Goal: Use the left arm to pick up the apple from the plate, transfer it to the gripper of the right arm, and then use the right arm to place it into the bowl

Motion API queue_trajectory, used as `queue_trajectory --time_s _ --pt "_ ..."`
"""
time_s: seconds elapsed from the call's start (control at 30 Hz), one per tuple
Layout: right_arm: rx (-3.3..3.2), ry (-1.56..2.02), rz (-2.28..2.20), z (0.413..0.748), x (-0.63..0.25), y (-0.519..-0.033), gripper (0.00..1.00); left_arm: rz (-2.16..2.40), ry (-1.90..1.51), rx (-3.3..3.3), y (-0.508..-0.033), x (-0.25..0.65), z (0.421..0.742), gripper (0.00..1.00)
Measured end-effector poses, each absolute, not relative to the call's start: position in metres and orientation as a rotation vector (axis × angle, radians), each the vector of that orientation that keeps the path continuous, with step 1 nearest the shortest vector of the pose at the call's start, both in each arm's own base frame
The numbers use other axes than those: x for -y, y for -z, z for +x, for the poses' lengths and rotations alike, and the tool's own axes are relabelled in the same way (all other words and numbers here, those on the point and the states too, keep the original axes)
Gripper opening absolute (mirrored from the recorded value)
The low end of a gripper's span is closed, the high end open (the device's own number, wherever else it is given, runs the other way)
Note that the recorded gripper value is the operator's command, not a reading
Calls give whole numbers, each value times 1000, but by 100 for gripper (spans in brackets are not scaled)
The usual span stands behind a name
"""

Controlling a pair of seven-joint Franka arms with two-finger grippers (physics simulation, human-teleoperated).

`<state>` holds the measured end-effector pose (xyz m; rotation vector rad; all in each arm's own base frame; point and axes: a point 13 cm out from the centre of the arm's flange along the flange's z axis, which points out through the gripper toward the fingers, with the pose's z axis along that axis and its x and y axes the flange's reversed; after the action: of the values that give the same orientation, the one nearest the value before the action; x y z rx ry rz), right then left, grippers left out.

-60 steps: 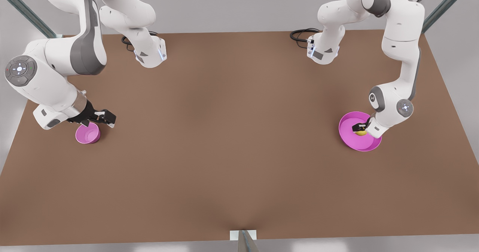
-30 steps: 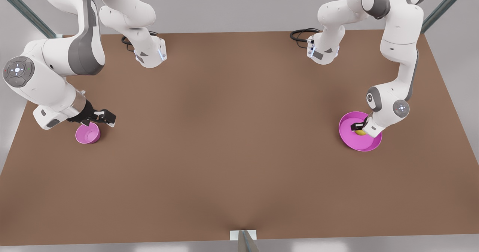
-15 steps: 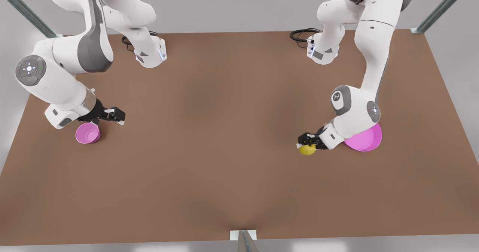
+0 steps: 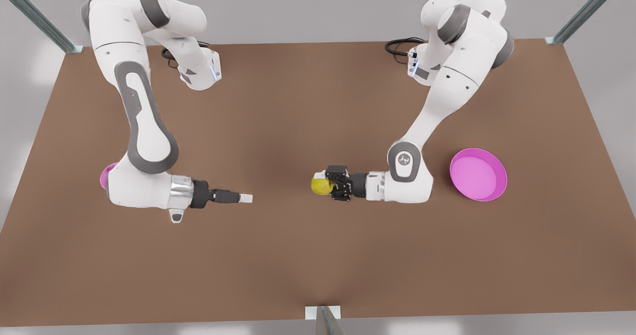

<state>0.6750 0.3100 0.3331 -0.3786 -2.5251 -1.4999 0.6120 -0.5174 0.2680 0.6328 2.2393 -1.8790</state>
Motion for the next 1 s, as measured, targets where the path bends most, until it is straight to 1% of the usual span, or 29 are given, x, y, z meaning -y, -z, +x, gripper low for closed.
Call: queue_trajectory --time_s 0.07,0.13,0.2,0.3,0.43,0.47,0.63,0.83,1.0 --pt "2422 1636 -422 677 -330 -326 100 705 1887 -2089 -269 544 618 45" --pt "2306 1744 -465 665 -350 -317 100 745 1876 -1955 -264 564 624 45" --pt "2234 1837 -500 660 -356 -316 100 779 1840 -1832 -264 576 633 45" --pt "2196 1940 -496 657 -357 -318 100 820 1773 -1685 -267 590 637 46" --pt "2226 2015 -445 656 -360 -311 100 835 1711 -1532 -261 605 635 46" --pt "2239 2035 -427 657 -360 -311 100 842 1690 -1503 -257 606 634 48" --pt "2330 2100 -344 667 -356 -302 100 905 1565 -1375 -253 609 635 48" --pt "2363 2148 -237 651 -384 -292 100 984 1432 -1249 -257 611 635 48" --pt "2407 2191 -169 653 -393 -293 100 1024 1346 -1168 -263 615 635 48"
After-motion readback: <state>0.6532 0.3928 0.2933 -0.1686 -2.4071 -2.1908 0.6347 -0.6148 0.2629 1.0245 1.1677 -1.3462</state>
